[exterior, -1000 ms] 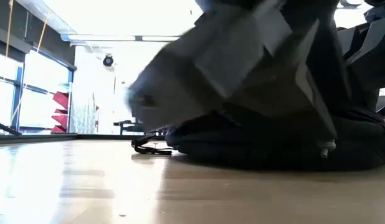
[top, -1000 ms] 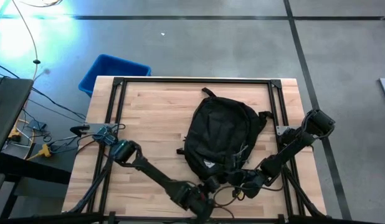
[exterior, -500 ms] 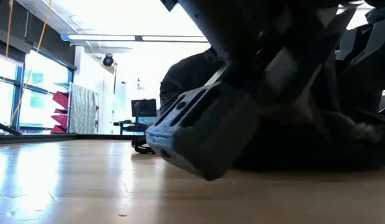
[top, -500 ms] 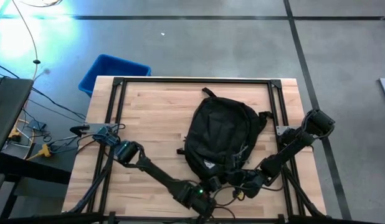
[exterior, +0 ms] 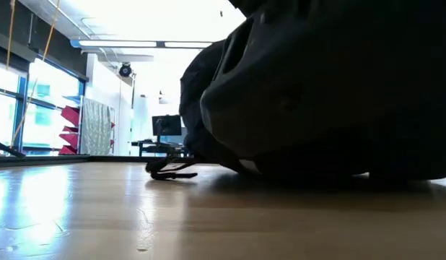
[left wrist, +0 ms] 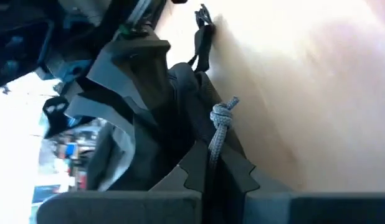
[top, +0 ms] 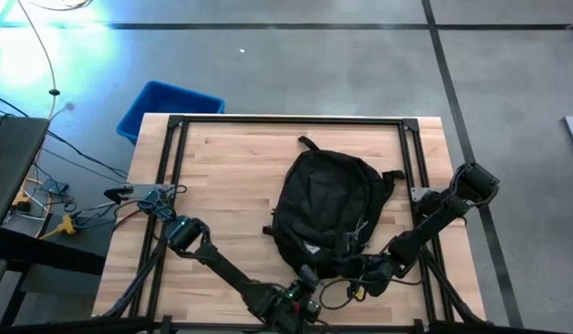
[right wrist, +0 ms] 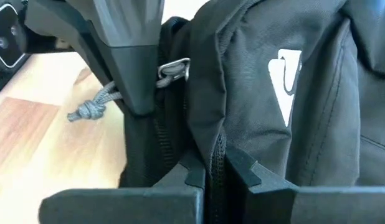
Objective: Unpack backpack
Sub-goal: Close the black backpack
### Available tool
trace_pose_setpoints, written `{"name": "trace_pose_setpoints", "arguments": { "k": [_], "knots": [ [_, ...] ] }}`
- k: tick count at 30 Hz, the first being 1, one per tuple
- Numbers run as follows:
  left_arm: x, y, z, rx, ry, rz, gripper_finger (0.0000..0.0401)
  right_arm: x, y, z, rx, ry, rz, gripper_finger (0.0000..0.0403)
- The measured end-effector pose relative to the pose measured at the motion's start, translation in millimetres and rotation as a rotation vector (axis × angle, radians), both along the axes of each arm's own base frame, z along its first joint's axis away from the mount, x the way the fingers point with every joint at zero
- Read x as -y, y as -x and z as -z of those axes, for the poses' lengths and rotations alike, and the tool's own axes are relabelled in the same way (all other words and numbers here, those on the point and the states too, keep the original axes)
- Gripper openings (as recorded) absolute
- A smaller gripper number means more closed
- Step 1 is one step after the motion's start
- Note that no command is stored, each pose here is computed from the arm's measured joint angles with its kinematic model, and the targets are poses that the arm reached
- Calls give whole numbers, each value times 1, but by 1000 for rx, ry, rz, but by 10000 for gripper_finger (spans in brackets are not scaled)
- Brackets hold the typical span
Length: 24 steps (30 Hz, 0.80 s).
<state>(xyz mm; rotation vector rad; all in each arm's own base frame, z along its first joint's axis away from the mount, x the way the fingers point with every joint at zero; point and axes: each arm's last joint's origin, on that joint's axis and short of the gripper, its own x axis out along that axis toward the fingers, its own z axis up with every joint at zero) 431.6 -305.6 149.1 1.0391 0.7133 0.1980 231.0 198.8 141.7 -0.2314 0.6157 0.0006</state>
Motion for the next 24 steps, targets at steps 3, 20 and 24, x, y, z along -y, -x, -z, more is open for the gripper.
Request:
{"name": "trace_pose_setpoints", "arguments": {
  "k": [3, 20, 24],
  "knots": [
    [-5, -3, 5, -23, 135, 3, 1, 0, 0, 1, -11, -2, -8, 4],
    [-47, -26, 24, -189, 444, 31, 76, 2, 1, 4, -30, 14, -7, 4],
    [-48, -27, 25, -195, 429, 42, 81, 2, 1, 4, -30, 14, -6, 4]
  ]
}}
